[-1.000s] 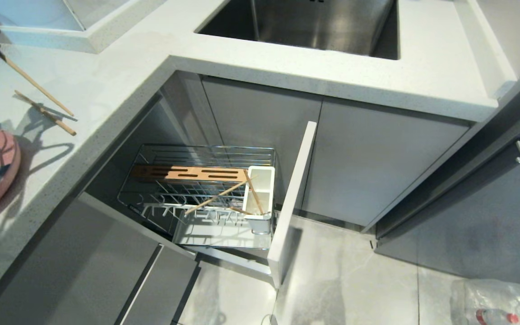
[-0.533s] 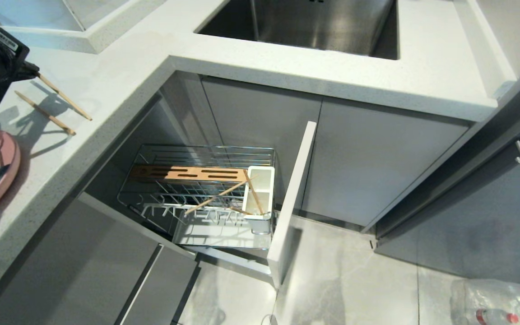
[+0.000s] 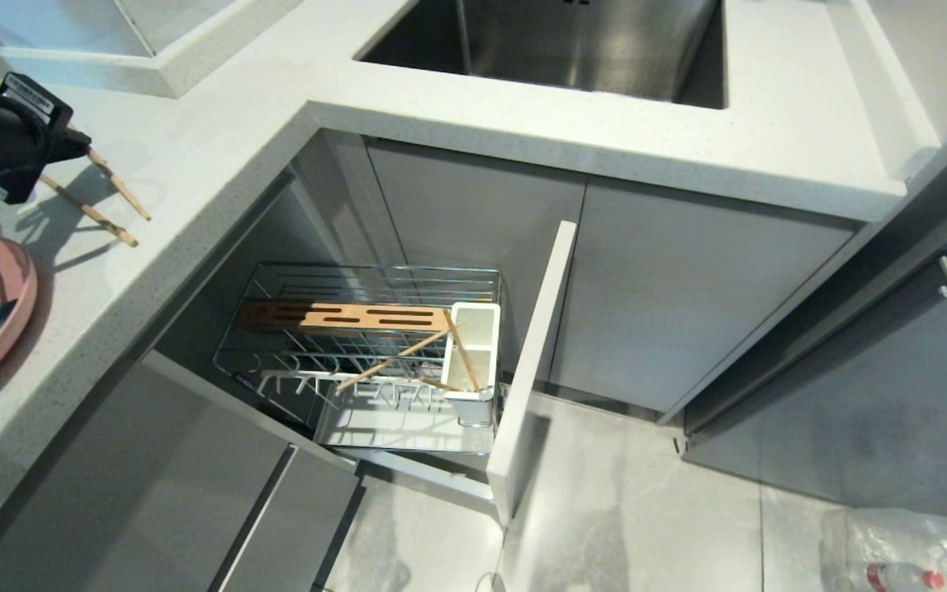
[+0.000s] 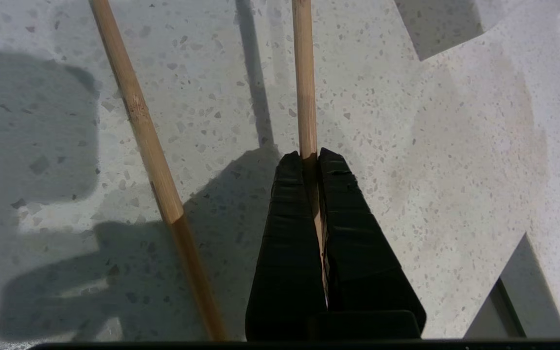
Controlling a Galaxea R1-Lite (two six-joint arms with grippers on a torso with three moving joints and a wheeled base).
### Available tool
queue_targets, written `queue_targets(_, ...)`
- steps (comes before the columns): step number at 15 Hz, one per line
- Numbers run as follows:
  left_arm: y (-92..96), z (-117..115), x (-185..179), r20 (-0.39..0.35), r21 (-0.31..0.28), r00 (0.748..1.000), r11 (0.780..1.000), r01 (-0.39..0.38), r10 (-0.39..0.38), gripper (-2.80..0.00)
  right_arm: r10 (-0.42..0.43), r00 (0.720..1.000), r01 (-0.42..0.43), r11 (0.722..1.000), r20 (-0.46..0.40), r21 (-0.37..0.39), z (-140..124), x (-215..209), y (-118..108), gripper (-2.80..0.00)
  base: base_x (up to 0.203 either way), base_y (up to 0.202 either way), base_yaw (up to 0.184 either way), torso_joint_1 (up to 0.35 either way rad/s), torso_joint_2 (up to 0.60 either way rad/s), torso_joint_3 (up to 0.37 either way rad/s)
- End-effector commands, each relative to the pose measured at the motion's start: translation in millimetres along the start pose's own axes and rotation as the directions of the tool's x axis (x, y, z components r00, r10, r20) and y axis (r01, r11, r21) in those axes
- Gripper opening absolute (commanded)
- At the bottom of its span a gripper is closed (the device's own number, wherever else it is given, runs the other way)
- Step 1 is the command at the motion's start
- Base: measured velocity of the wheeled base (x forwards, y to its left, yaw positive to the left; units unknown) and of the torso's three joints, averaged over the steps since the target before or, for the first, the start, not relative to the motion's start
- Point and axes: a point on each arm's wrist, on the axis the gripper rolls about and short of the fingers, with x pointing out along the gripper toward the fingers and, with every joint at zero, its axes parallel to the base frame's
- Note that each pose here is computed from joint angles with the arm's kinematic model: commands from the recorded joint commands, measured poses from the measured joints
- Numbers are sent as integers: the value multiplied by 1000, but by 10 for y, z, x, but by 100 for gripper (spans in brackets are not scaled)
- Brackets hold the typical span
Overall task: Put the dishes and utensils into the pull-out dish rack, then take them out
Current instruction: Take the chopsticks out of the cupboard, then close the cupboard
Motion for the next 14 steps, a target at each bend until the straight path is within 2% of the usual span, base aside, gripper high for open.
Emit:
queue_targets(1, 50, 11, 25, 1, -8, 1000, 1000, -15, 15, -280, 0, 1000, 0, 1000, 1, 0, 1, 0, 0, -280, 0, 0, 0, 0, 0, 0)
queue_targets(2, 74, 31, 20, 5, -9, 1000, 1000, -21, 21, 0, 0, 1000, 0, 1000, 1, 0, 1, 0, 0, -280, 0, 0, 0, 0, 0, 0)
queue_targets(8, 32, 90, -106, 40, -5, 999, 1000, -22, 22, 0, 0, 1000, 0, 1000, 1, 0, 1, 0, 0, -280, 0, 0, 0, 0, 0, 0)
queue_targets(11, -106, 171, -406, 89, 9, 996, 1000, 7, -8, 0, 0, 1000, 0, 1000, 1, 0, 1, 0, 0, -280, 0, 0, 0, 0, 0, 0)
queue_targets(13, -245, 242, -717, 148, 21, 988, 999, 37, -40, 0, 0, 1000, 0, 1000, 0, 0, 1, 1, 0, -280, 0, 0, 0, 0, 0, 0)
queue_targets(14, -336, 275, -920, 183, 30, 981, 998, 59, -64, -280, -1, 1000, 1, 1000, 1, 0, 1, 0, 0, -280, 0, 0, 0, 0, 0, 0)
